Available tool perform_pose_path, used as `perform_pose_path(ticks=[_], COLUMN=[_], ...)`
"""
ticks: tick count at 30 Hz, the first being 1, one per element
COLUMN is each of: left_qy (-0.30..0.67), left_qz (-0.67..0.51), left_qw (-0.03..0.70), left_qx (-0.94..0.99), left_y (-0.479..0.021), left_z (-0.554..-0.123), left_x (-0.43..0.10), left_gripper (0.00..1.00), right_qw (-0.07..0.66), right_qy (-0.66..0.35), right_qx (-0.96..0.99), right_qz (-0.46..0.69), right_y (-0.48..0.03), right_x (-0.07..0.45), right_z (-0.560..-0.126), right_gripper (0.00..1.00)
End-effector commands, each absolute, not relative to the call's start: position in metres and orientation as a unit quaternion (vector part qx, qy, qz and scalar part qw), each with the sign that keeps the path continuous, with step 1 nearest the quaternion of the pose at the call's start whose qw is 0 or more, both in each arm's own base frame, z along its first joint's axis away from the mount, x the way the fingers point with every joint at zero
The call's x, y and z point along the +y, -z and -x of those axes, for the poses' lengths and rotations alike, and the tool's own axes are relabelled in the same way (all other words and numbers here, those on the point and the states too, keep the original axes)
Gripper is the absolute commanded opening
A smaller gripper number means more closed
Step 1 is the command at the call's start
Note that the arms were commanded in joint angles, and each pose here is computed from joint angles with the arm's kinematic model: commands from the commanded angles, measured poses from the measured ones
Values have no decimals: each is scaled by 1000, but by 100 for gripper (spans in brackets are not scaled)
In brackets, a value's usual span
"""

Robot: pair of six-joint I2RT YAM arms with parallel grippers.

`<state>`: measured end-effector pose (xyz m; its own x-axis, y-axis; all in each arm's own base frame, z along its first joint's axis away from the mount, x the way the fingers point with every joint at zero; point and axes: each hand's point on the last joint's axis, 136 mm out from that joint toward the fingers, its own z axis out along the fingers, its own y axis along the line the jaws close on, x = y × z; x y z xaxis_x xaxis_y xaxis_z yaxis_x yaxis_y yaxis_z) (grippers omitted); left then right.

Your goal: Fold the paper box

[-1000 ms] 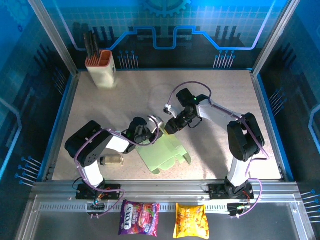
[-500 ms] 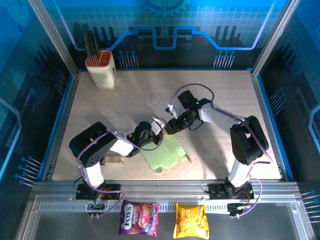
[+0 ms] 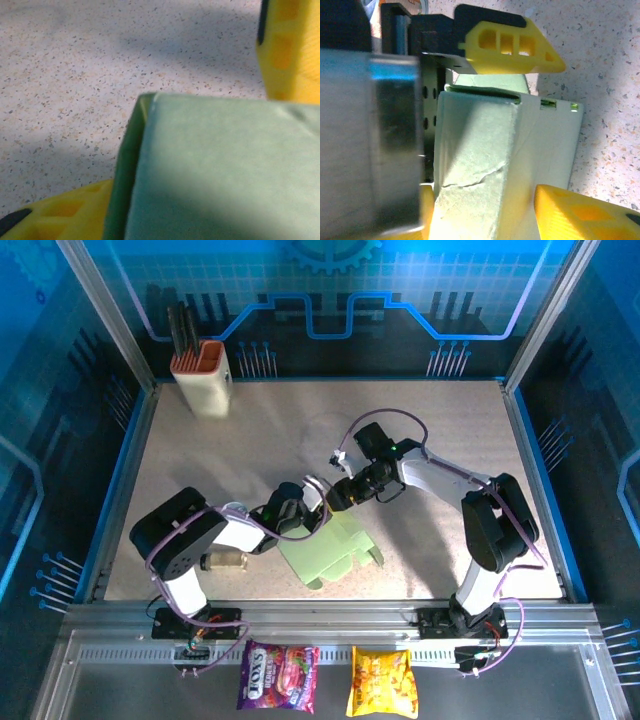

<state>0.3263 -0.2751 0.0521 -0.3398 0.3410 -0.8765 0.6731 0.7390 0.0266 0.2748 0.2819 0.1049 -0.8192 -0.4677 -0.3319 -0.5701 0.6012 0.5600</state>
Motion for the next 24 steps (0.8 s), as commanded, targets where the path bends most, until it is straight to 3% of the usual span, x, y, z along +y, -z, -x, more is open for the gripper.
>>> perform_pose_path(ticks=[1, 15, 24], left_qy=[183, 186, 201], left_qz=[-335, -341, -303], left_qw=[468, 477, 517], left_qx=[797, 788, 775], left_y=[-54, -61, -86], left_z=[-313, -296, -291], left_x=[-274, -259, -243], left_gripper=[54, 66, 69], right_qw=[86, 110, 116], right_qy=[-340, -334, -253], right_qx=[889, 888, 920], right_qz=[294, 296, 277], right_y=[-121, -138, -128], right_x=[283, 287, 287], right_z=[-273, -283, -298], right_gripper=[59, 67, 70])
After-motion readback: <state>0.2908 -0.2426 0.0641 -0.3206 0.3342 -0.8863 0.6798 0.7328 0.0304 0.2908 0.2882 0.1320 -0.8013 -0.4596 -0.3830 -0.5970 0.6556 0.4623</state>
